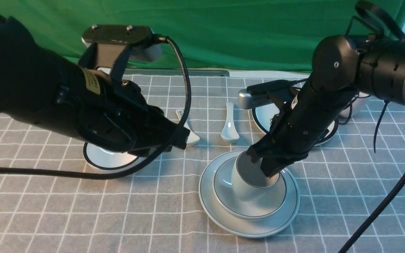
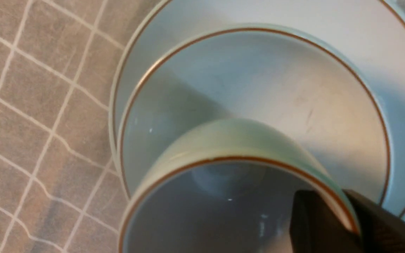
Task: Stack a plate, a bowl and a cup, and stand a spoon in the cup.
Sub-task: Use the right arm to put the blue teacup into the blue rice bowl in the middle
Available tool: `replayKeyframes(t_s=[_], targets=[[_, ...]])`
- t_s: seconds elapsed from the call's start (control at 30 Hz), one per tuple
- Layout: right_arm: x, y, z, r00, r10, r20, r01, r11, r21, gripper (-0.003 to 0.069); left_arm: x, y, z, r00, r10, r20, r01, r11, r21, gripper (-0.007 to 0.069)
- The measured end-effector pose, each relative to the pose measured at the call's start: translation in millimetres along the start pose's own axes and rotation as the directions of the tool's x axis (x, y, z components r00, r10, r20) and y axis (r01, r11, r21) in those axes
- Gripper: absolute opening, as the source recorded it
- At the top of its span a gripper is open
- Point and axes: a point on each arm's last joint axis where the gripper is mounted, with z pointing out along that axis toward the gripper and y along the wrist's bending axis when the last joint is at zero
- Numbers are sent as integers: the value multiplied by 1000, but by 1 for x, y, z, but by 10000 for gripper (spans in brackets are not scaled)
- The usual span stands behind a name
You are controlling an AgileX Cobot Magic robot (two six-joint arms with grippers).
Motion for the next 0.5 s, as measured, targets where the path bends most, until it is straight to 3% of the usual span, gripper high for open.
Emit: replayKeyframes(t_s=[0.43, 0.5], targets=[[-4, -2, 14, 1000, 1, -12, -1, 1000, 6, 108, 2, 0, 0, 1000, 2, -17, -2, 1000, -2, 8], [-4, -2, 14, 1000, 4, -10, -3, 1000, 6, 137, 2, 0, 0, 1000, 1, -23, -2, 1000, -2, 8]])
